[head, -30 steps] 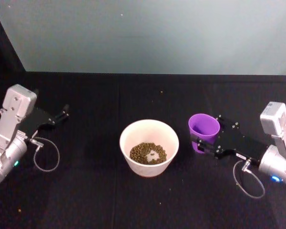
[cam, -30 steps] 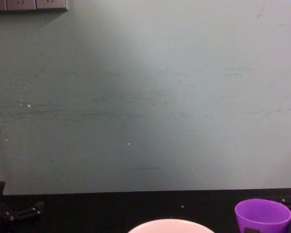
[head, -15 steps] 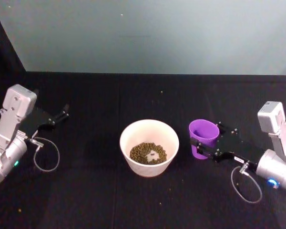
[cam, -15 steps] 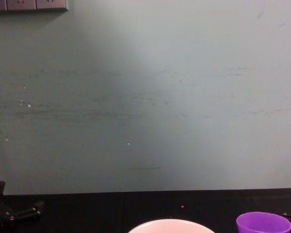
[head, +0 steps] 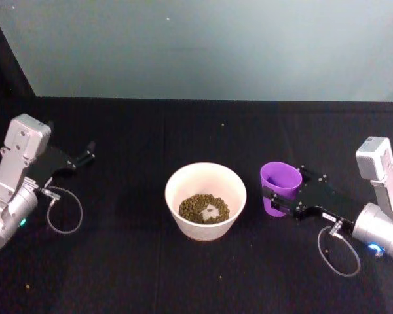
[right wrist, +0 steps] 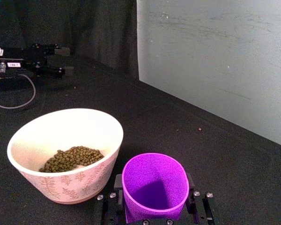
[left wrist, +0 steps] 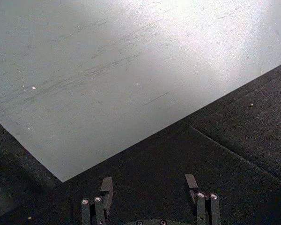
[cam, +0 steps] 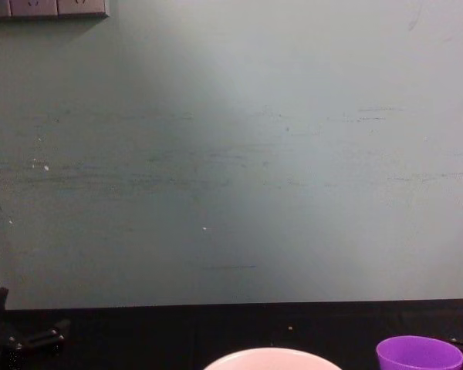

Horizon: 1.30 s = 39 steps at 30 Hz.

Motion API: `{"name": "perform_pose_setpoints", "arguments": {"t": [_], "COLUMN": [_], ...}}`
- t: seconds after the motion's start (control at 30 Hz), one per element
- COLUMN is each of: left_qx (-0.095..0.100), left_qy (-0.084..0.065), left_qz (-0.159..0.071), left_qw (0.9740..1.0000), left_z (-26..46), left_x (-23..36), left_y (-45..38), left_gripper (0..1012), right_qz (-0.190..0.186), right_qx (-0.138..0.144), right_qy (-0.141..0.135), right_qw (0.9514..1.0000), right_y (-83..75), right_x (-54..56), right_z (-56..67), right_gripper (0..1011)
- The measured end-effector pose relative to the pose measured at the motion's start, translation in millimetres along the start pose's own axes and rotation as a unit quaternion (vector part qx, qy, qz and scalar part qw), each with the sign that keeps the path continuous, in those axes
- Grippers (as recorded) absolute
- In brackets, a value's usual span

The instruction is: Pick up the cup and pour the mung beans from the cup into the bowl.

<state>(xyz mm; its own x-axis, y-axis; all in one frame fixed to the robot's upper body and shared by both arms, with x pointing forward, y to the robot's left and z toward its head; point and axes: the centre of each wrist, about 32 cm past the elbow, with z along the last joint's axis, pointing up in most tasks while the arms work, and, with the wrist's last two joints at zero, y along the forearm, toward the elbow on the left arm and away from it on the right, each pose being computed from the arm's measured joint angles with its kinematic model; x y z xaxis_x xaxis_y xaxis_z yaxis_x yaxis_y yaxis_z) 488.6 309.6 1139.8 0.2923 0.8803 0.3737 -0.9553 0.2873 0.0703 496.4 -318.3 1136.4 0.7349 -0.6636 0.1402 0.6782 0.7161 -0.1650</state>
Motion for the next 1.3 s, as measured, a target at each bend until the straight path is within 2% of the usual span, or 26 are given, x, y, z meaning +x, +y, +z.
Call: {"name": "perform_pose_setpoints", "arguments": {"t": [0.17, 0.23, 0.27, 0.4, 0.53, 0.7, 1.0, 1.2, 1.3], "left_qx": [0.000, 0.000, 0.000, 0.000, 0.000, 0.000, 0.000, 0.000, 0.000], "left_qy": [0.000, 0.000, 0.000, 0.000, 0.000, 0.000, 0.000, 0.000, 0.000], "left_qz": [0.000, 0.000, 0.000, 0.000, 0.000, 0.000, 0.000, 0.000, 0.000], "left_qw": [1.0000, 1.0000, 1.0000, 1.0000, 1.0000, 1.0000, 1.0000, 1.0000, 1.0000], "left_z": [0.0, 0.0, 0.0, 0.0, 0.0, 0.0, 0.0, 0.0, 0.0], "left_x": [0.0, 0.0, 0.0, 0.0, 0.0, 0.0, 0.1, 0.0, 0.0], "left_y": [0.0, 0.0, 0.0, 0.0, 0.0, 0.0, 0.0, 0.0, 0.0], "left_gripper": [1000, 1000, 1000, 1000, 1000, 1000, 1000, 1000, 1000], "right_qz": [0.000, 0.000, 0.000, 0.000, 0.000, -0.009, -0.026, -0.069, -0.116], "right_qx": [0.000, 0.000, 0.000, 0.000, 0.000, 0.017, 0.051, 0.074, 0.081], "right_qy": [-0.001, -0.001, -0.001, -0.002, -0.002, -0.013, -0.015, -0.003, -0.006], "right_qw": [1.0000, 1.0000, 1.0000, 1.0000, 1.0000, 0.9997, 0.9982, 0.9949, 0.9899], "right_y": [0.0, 0.0, 0.0, -0.1, -0.2, -5.4, -21.4, -33.2, -37.7], "right_x": [-0.1, -0.1, -0.1, -0.2, -0.2, -1.1, -2.6, -9.8, -17.7], "right_z": [0.2, 0.3, 0.3, 0.3, 0.4, 10.3, 37.2, 50.8, 54.4], "right_gripper": [814, 901, 901, 1003, 1003, 1003, 1003, 1002, 1002]}}
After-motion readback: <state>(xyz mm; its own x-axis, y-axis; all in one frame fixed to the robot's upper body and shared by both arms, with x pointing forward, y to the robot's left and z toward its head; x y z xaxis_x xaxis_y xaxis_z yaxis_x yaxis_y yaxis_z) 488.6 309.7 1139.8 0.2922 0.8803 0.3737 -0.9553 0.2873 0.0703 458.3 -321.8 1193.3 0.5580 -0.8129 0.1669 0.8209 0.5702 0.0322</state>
